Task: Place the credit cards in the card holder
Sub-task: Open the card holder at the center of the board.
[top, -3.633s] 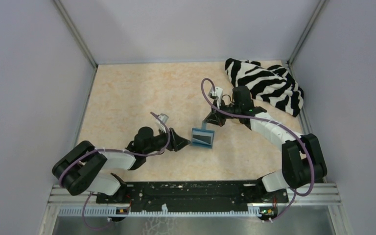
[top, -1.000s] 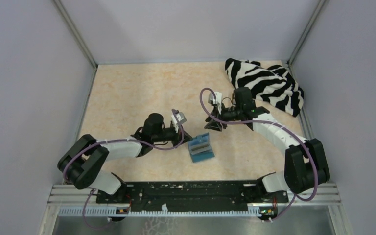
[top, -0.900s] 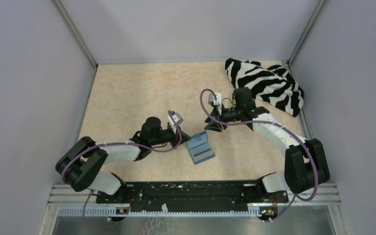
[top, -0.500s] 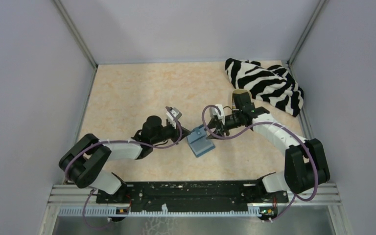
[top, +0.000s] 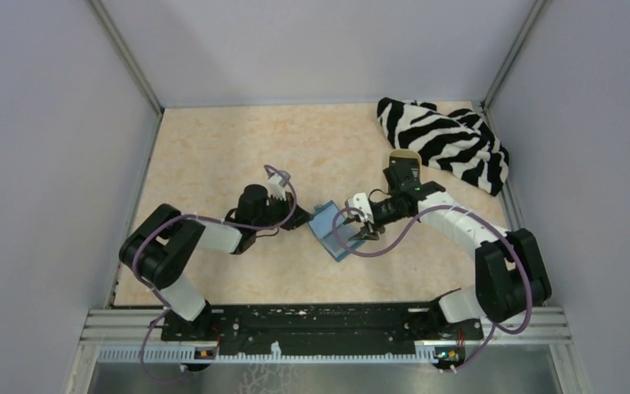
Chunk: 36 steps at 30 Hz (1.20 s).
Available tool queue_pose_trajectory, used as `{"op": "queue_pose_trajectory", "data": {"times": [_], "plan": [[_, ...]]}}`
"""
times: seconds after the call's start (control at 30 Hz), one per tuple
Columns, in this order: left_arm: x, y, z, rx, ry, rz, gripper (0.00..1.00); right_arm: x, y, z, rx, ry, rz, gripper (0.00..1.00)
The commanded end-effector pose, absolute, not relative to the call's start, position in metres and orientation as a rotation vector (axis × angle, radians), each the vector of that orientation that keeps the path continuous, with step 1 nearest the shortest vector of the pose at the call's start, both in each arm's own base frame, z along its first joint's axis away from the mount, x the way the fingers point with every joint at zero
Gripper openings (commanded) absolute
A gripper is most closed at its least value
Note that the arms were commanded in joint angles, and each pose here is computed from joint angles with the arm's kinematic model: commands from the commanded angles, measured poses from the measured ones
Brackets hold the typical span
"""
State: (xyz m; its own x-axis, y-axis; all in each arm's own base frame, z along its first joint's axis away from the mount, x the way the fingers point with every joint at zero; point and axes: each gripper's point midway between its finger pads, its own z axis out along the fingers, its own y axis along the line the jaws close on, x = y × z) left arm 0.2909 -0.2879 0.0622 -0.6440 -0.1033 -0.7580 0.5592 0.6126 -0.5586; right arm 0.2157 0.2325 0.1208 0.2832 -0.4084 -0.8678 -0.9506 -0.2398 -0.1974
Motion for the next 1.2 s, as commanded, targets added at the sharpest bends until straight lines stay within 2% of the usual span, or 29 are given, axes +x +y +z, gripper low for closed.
{"op": "queue_pose_trajectory", "data": {"times": [0.0, 0.37, 0.67, 1.0, 1.17], "plan": [[0.289, -0.293, 0.054, 0.168, 2.147, -1.162, 0.0, 0.21, 0.235, 0.1, -1.903, 1.191, 0.868, 0.48], [0.281, -0.276, 0.026, -0.091, 2.23, -1.138, 0.0, 0.221, 0.234, 0.067, -1.971, 1.336, 0.777, 0.48], [0.264, -0.275, 0.029, -0.121, 2.191, -1.243, 0.0, 0.242, 0.236, 0.053, -1.925, 1.487, 0.687, 0.49], [0.257, -0.274, 0.029, -0.119, 2.179, -1.281, 0.0, 0.231, 0.24, 0.039, -2.01, 1.495, 0.701, 0.53], [0.254, -0.277, 0.031, -0.09, 2.169, -1.311, 0.0, 0.239, 0.246, 0.038, -1.967, 1.555, 0.665, 0.51]]}}
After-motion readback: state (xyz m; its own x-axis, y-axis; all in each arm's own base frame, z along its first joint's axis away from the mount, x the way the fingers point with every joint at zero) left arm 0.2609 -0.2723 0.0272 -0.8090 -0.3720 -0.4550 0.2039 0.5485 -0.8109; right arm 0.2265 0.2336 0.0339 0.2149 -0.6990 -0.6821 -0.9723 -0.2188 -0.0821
